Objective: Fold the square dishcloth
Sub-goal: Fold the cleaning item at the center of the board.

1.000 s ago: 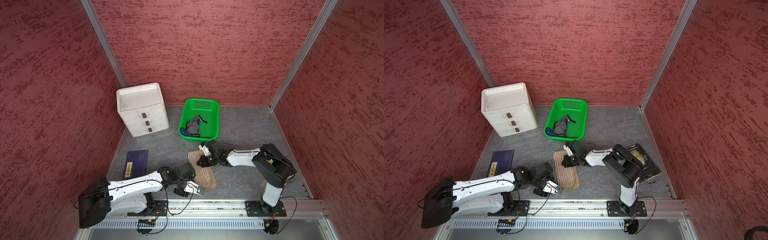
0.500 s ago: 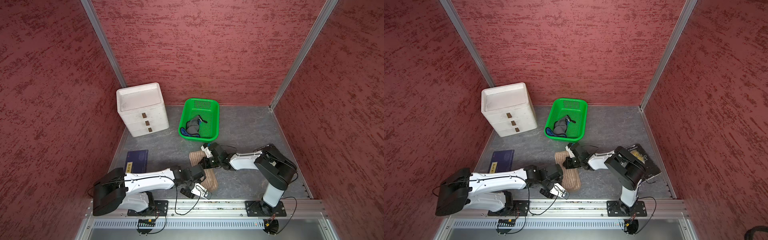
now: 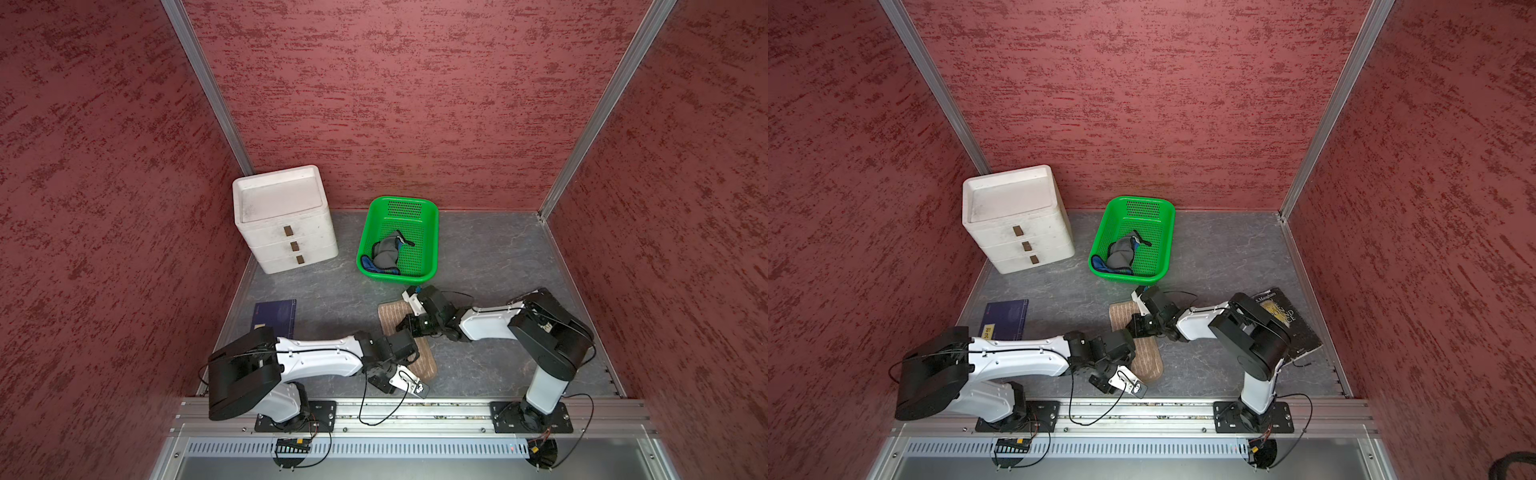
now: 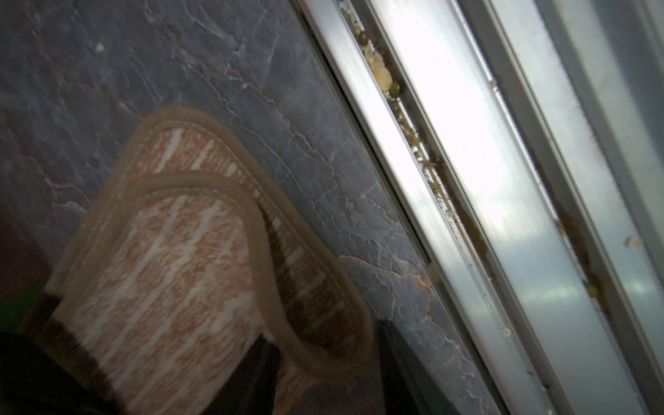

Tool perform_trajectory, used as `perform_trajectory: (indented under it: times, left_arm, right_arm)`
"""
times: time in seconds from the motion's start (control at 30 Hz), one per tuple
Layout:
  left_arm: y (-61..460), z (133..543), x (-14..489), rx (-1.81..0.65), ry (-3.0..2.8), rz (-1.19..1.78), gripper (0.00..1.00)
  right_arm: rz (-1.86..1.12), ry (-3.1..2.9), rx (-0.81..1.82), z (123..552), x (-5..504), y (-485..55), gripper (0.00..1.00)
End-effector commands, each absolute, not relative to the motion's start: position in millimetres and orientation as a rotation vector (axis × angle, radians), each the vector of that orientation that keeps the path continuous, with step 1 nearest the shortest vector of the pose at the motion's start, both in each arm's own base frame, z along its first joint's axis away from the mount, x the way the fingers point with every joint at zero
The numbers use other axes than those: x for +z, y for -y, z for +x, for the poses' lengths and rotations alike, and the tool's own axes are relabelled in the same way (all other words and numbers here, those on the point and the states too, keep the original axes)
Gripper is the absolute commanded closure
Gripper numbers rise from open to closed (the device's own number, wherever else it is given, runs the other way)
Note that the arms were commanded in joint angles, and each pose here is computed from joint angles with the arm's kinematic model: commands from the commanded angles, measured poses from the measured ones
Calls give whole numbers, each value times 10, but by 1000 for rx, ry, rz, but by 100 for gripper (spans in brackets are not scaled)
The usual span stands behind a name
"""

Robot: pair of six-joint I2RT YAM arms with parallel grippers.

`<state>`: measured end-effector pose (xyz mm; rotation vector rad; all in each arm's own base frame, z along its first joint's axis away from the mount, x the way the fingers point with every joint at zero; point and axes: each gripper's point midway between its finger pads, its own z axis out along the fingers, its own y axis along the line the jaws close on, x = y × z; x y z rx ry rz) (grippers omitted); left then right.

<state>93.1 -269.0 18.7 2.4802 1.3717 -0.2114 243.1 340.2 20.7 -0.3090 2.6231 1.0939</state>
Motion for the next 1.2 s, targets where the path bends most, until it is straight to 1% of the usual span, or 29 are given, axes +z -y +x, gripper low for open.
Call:
perform_trajectory:
  times: [0.0,0.07,0.13,0.23,0.3,0.5,0.57,0.77,0.9,1.0,1.1,1.13,1.17]
  left_arm:
    - [2552,805,101,-239,-1407,2567,63]
    - [2458,764,108,-241,-1441,2590,72]
    - [2351,713,152,-250,-1466,2610,79]
    - [2234,673,257,-271,-1518,2601,88]
    - [2190,657,376,-308,-1541,2569,91]
    - [2198,702,677,-446,-1589,2434,93]
    - [2194,721,748,-483,-1614,2400,93]
    - [2194,760,864,-534,-1644,2339,93]
    - [2200,775,947,-545,-1648,2320,94]
    - [2228,794,1085,-579,-1645,2291,94]
    - [2258,789,1236,-628,-1644,2267,94]
    - [2269,800,1272,-635,-1643,2258,94]
    - [2283,823,1301,-640,-1647,2249,94]
  right_arm:
    - [-215,-2770,854,2318,-237,-3007,100]
    - [-215,-2772,844,2304,-250,-2981,100]
    - [-218,-2777,832,2289,-258,-2955,100]
    - [-239,-2764,835,2270,-176,-2940,100]
    - [-272,-2736,841,2265,-34,-2951,100]
    - [-357,-2597,925,2246,580,-3122,100]
    - [-382,-2569,941,2198,685,-3196,100]
    - [-426,-2618,1015,1904,475,-3399,100]
    - [-468,-2680,1031,1622,210,-3427,100]
    - [-494,-2718,1020,1489,85,-3391,100]
    - [-515,-2716,1044,1446,154,-3376,100]
    - [-528,-2698,1066,1446,248,-3394,100]
    - [-536,-2649,1103,1466,448,-3429,100]
